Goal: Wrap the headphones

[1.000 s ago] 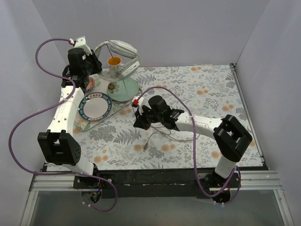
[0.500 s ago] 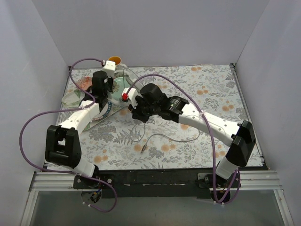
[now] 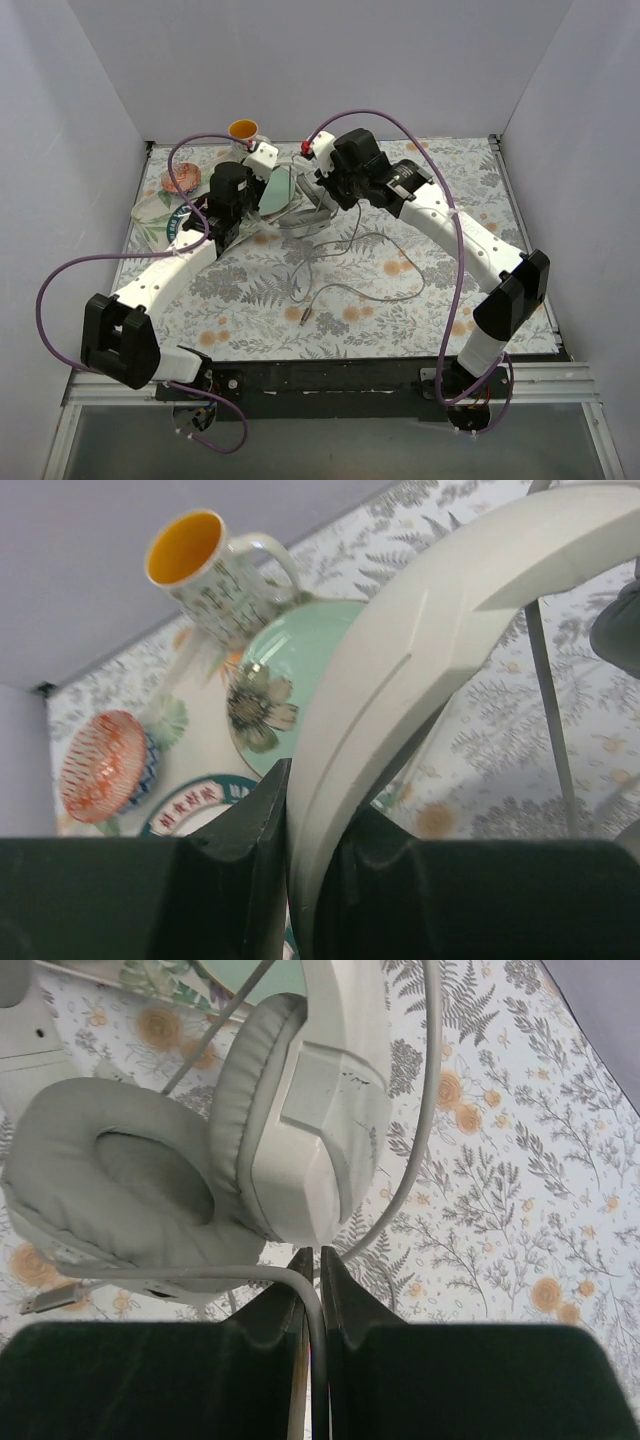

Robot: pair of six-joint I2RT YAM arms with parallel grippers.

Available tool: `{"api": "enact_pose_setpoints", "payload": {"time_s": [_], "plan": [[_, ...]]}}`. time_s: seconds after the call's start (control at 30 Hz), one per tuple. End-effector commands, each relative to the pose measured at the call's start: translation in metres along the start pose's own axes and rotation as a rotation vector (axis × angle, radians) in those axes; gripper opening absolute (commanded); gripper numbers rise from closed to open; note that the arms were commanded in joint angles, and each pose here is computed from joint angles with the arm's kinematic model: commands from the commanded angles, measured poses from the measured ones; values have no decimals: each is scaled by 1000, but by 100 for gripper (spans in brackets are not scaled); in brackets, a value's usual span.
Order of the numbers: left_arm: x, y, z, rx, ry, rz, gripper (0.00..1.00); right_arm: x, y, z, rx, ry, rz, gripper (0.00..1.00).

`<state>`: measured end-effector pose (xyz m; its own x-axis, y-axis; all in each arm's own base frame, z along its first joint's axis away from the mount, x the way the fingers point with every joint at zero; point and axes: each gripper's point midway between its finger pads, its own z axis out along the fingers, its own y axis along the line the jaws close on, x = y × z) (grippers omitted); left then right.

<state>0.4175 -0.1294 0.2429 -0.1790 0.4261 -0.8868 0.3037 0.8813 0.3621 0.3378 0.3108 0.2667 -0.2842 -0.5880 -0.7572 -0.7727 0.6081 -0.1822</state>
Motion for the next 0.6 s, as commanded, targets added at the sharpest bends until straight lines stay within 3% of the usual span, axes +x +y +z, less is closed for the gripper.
{"api": "enact_pose_setpoints", "payload": {"time_s": [0.0,0.33,0.4,0.47,0.57], "plan": [[31,-42,-15,200,212,-116,5,-24,-45,-17,189,-98,7,13],[38,-47,-10,195,263,-252,5,17,-71,-16,358,-19,19,22],[34,-33,-4,148,241,-300,5,21,-73,-16,367,-17,34,19],[32,-13,4,118,220,-379,5,17,-65,-16,318,-37,46,9],[27,13,19,105,210,-537,5,4,-35,-15,167,-94,58,1]]}}
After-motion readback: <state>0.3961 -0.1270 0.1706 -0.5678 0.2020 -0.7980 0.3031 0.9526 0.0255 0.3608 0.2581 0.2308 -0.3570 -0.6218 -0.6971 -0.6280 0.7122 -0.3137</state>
